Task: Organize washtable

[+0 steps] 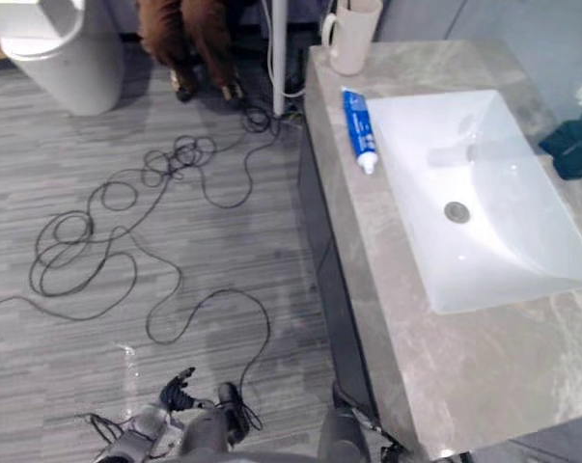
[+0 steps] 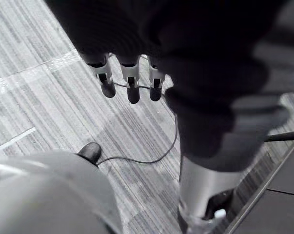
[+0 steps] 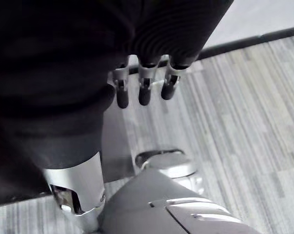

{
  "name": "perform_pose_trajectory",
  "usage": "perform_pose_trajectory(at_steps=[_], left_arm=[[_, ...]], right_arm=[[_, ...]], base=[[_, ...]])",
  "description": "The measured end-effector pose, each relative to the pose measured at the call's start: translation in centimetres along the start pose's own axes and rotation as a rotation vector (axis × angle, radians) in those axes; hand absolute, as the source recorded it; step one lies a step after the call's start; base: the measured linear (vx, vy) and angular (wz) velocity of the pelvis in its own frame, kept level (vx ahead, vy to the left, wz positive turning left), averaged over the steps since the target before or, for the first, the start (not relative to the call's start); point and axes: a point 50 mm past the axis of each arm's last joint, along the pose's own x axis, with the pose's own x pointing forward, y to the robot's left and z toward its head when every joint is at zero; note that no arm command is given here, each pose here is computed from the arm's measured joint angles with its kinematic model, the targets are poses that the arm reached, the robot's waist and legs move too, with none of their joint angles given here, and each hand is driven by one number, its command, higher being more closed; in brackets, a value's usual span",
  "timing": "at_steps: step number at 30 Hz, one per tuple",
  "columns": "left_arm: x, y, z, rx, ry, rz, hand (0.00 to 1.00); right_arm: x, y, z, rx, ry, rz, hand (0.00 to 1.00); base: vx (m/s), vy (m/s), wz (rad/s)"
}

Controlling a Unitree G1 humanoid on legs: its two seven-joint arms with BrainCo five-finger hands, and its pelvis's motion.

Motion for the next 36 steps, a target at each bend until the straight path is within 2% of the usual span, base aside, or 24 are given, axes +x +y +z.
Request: perform_pose_trajectory(at_steps=[4, 9, 13, 17, 25, 36], left_arm=[[0.0, -0.3, 0.1, -0.003, -0.002, -0.002, 0.00], [0.2, 0.4, 0.9, 0.007, -0.028, 0.018, 0.00], [0.3, -2.3, 1.8, -0.039, -0.042, -0.057, 0.00], [0.3, -2.8, 2.1, -0.054, -0.054, -0.071, 0.00], [-0.8, -2.7, -1.4, -0.080, 0.057, -0.069, 0.00], [-1.1, -3.0, -2.1, -0.075, 0.078, -0.082, 0.00]], right_arm=[[-0.2, -0.3, -0.7, 0.032, 0.018, -0.019, 0.00], [-0.1, 1.1, 0.0, 0.029, -0.021, 0.026, 0.00], [0.0, 0.7, 0.3, 0.042, -0.033, 0.019, 0.00], [0.0, 0.7, 0.3, 0.055, -0.033, 0.015, 0.00], [-0.2, 0.9, -0.5, 0.083, -0.007, 0.012, 0.00], [-0.5, 0.2, -1.7, 0.076, 0.022, -0.008, 0.00]], base=[[0.05, 0.051, -0.20], [-0.04, -0.148, -0.09], [-0.07, -0.186, 0.02], [-0.11, -0.052, 0.24], [-0.02, 0.034, 0.15], [0.04, 0.003, 0.05]])
